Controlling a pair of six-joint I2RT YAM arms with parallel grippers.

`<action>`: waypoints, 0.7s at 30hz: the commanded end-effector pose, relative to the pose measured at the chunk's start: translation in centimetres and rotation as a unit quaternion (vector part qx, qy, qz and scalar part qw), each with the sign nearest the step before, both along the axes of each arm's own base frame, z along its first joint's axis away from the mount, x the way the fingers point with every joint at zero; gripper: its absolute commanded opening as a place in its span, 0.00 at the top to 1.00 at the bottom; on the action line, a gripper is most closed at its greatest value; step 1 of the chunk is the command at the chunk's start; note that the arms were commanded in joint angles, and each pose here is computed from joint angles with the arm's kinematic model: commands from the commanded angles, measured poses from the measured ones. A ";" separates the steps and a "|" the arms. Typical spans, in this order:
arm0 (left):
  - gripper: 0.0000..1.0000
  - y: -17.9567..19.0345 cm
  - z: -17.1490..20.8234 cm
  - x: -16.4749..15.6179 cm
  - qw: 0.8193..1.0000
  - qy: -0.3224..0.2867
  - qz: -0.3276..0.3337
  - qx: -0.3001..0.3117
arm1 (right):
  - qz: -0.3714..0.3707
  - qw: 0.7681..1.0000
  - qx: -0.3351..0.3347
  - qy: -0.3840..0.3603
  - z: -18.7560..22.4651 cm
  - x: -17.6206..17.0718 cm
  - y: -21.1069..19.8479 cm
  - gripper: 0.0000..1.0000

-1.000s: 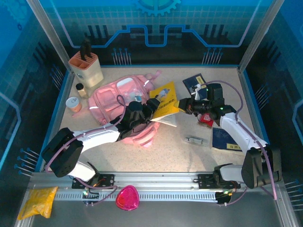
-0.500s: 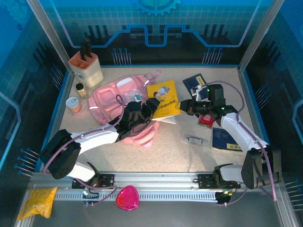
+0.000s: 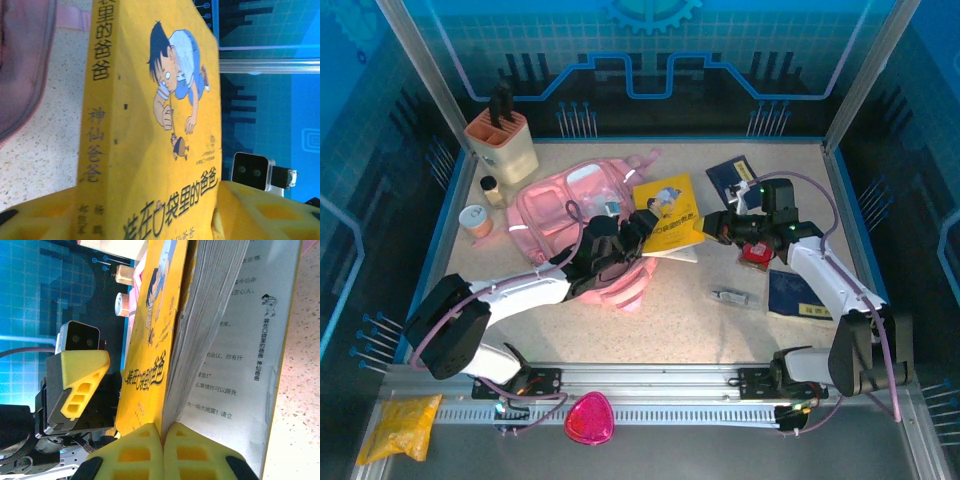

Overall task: Pack the student bag
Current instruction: Pick up the book from the center of the table.

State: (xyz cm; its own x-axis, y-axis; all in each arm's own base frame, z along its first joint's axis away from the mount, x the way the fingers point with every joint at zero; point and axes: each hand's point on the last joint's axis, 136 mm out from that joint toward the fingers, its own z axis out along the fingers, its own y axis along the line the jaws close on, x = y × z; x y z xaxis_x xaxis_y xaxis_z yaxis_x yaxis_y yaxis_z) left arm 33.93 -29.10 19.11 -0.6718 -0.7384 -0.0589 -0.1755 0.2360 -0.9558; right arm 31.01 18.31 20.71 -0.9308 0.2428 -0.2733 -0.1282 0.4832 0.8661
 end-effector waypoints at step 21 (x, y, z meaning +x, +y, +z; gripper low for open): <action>0.98 -0.6 5.3 -0.6 0.996 -0.076 -0.040 0.000 | -0.002 1.000 -0.001 -0.019 0.9 -0.4 -0.9 0.63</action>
State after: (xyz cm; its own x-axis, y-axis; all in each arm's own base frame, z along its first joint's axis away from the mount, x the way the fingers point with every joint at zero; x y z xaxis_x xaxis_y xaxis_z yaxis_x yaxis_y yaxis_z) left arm 33.36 -28.98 18.78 -0.6946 -0.7130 -0.0955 -0.1615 0.2839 -0.9452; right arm 30.77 17.90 20.19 -0.9339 0.2383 -0.2665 -0.1186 0.4968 0.8597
